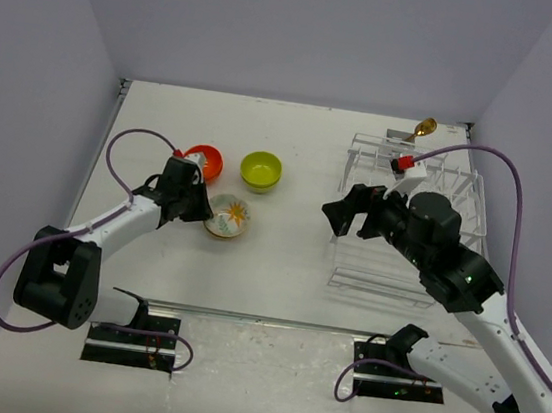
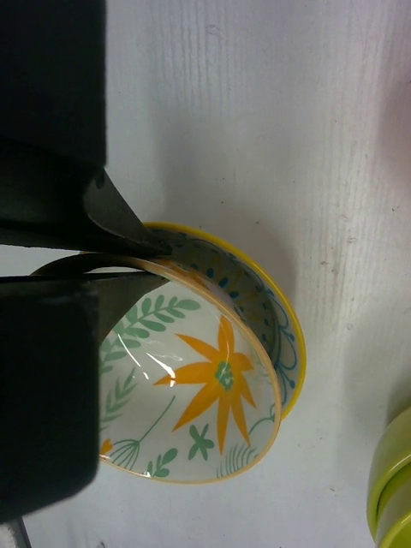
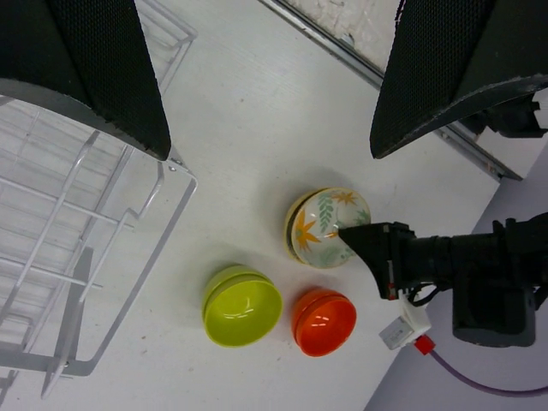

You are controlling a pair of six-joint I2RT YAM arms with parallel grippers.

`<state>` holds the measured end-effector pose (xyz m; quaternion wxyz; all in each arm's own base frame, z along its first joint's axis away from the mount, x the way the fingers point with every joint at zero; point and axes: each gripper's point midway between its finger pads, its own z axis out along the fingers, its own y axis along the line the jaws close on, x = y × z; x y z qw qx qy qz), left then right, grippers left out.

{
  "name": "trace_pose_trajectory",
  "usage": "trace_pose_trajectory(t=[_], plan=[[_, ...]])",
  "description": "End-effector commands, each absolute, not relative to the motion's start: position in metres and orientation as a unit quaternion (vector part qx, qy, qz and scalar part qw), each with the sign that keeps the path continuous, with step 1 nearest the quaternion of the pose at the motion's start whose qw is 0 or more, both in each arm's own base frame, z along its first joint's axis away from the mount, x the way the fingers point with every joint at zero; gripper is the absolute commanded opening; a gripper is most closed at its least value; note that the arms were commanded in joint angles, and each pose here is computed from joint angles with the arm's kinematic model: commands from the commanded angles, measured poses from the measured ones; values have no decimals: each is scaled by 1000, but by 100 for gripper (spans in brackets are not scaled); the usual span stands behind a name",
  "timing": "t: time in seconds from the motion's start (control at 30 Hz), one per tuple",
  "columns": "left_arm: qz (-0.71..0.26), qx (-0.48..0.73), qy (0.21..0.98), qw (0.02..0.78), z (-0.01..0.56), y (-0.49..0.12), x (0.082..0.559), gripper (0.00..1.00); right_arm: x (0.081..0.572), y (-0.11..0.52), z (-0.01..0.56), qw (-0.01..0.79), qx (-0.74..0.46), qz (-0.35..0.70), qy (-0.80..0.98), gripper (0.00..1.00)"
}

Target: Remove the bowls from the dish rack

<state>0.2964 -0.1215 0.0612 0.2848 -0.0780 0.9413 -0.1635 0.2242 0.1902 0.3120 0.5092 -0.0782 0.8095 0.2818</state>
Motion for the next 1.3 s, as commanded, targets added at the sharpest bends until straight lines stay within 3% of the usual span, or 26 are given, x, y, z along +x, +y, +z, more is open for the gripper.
trace_pose_trajectory(t=[0.0, 0.07, 0.2, 0.4, 0.43, 0.47, 0.73, 0.9, 1.13, 1.27], plan=[[-193, -88, 924, 319, 75, -129, 313, 12, 214, 195, 330, 525, -104, 314, 784, 99], [-193, -90, 923, 319, 74, -129, 313, 18, 213, 192, 332, 531, -100, 313, 781, 99], [-196, -93, 919, 330, 83, -128, 313, 45, 216, 189, 328, 532, -94, 301, 786, 99], [-189, -92, 916, 342, 98, -124, 312, 71, 216, 192, 323, 527, -100, 303, 788, 99], [-186, -93, 915, 345, 100, -122, 311, 89, 216, 192, 323, 528, -100, 303, 787, 99], [-177, -96, 917, 345, 101, -118, 309, 100, 216, 191, 324, 529, -101, 303, 786, 99], [-154, -95, 906, 384, 140, -104, 302, 100, 217, 189, 327, 534, -100, 298, 785, 99], [-88, -112, 901, 411, 168, -75, 297, 100, 218, 171, 324, 539, -74, 264, 797, 99], [50, -181, 856, 481, 240, -5, 266, 100, 205, 73, 339, 597, 49, 119, 792, 99], [72, -194, 823, 529, 283, 17, 241, 100, 180, 33, 348, 621, 69, 89, 776, 99]])
